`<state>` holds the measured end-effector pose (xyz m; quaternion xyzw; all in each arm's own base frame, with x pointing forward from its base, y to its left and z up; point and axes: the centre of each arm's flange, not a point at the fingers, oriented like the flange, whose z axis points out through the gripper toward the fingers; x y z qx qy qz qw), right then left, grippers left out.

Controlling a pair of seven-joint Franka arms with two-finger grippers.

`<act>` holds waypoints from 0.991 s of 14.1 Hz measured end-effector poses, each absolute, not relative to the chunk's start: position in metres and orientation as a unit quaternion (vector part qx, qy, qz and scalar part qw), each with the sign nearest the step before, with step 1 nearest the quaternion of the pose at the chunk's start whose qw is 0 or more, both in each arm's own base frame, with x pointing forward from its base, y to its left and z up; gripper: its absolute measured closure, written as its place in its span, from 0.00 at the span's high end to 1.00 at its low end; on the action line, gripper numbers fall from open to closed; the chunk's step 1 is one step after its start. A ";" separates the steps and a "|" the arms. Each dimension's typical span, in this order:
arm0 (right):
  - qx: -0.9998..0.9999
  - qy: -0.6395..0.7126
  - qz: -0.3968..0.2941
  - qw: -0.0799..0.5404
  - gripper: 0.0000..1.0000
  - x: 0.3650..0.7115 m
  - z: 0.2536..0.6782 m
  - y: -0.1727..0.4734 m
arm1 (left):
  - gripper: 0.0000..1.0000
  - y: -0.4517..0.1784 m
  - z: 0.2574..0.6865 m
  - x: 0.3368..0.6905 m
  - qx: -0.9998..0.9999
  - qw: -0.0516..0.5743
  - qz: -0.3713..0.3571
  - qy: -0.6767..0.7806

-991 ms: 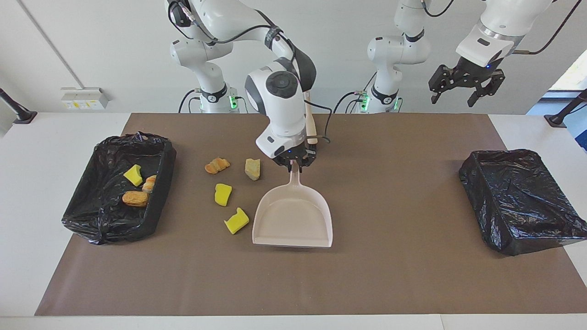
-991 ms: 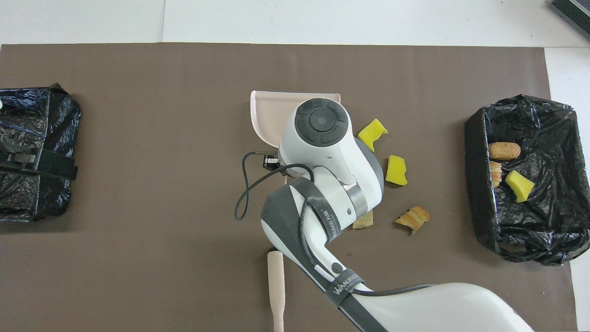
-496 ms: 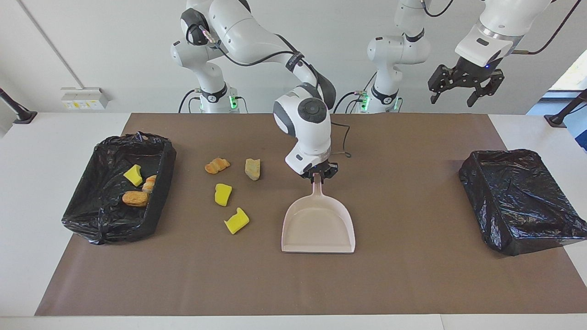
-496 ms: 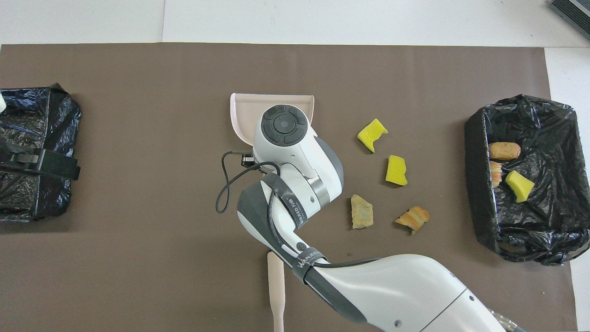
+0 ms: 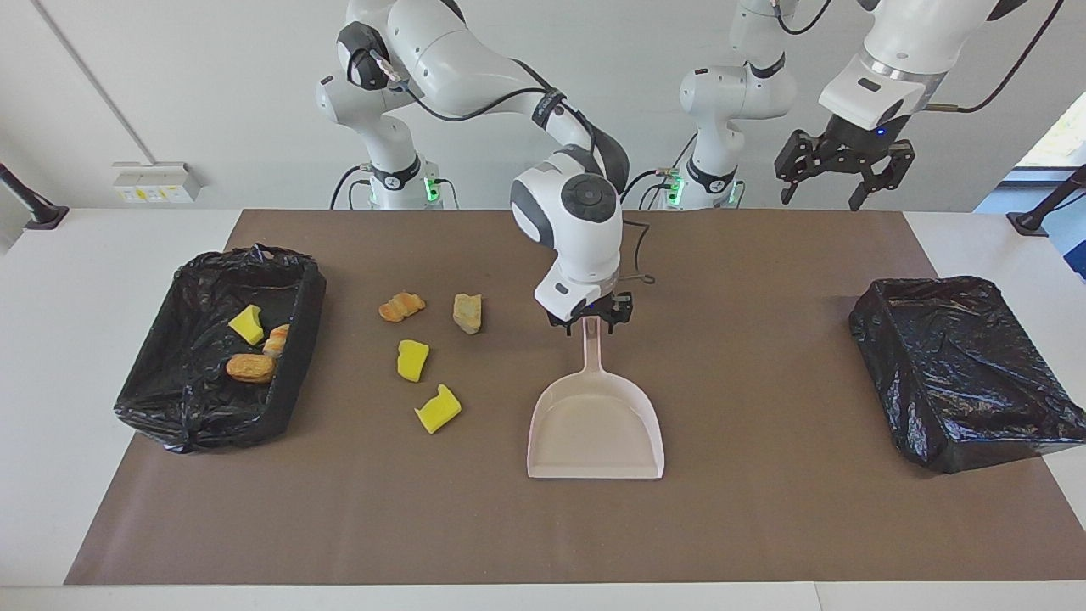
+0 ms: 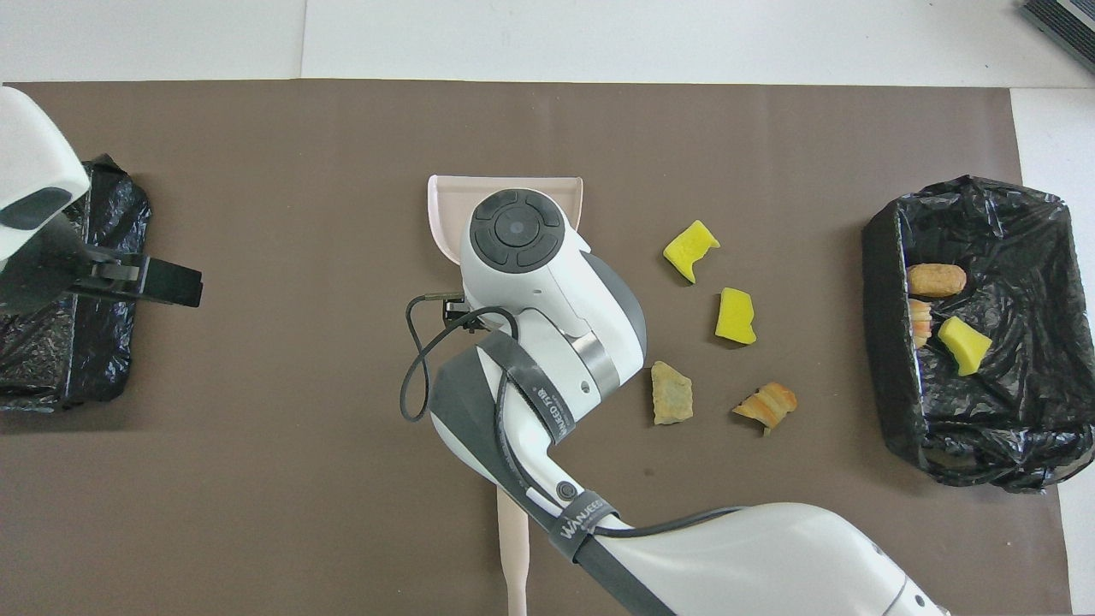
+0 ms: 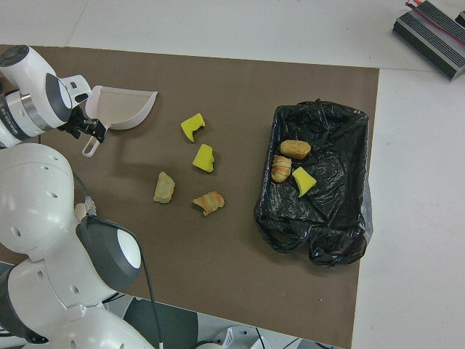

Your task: Sweep and dump trash in bin

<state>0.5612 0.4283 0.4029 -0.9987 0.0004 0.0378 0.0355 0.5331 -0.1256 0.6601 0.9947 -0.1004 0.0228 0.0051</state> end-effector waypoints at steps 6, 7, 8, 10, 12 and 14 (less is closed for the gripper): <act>-0.996 -0.039 0.076 -0.003 1.00 0.447 0.411 0.427 | 1.00 -0.202 0.568 0.572 0.997 0.026 0.030 -0.067; -0.996 -0.045 0.079 -0.007 1.00 0.421 0.406 0.430 | 1.00 -0.218 0.549 0.578 0.998 0.032 0.024 -0.058; -0.995 -0.052 0.084 -0.004 1.00 0.393 0.398 0.433 | 1.00 -0.236 0.529 0.582 0.998 0.034 0.020 -0.049; -0.994 -0.060 0.091 0.010 1.00 0.340 0.383 0.433 | 1.00 -0.277 0.486 0.583 0.999 0.023 0.014 -0.039; -0.992 -0.062 0.106 0.019 1.00 0.294 0.376 0.429 | 1.00 -0.322 0.448 0.570 0.999 0.019 0.016 -0.034; -0.991 -0.065 0.117 0.022 1.00 0.261 0.377 0.426 | 1.00 -0.350 0.421 0.554 0.999 0.021 0.013 -0.034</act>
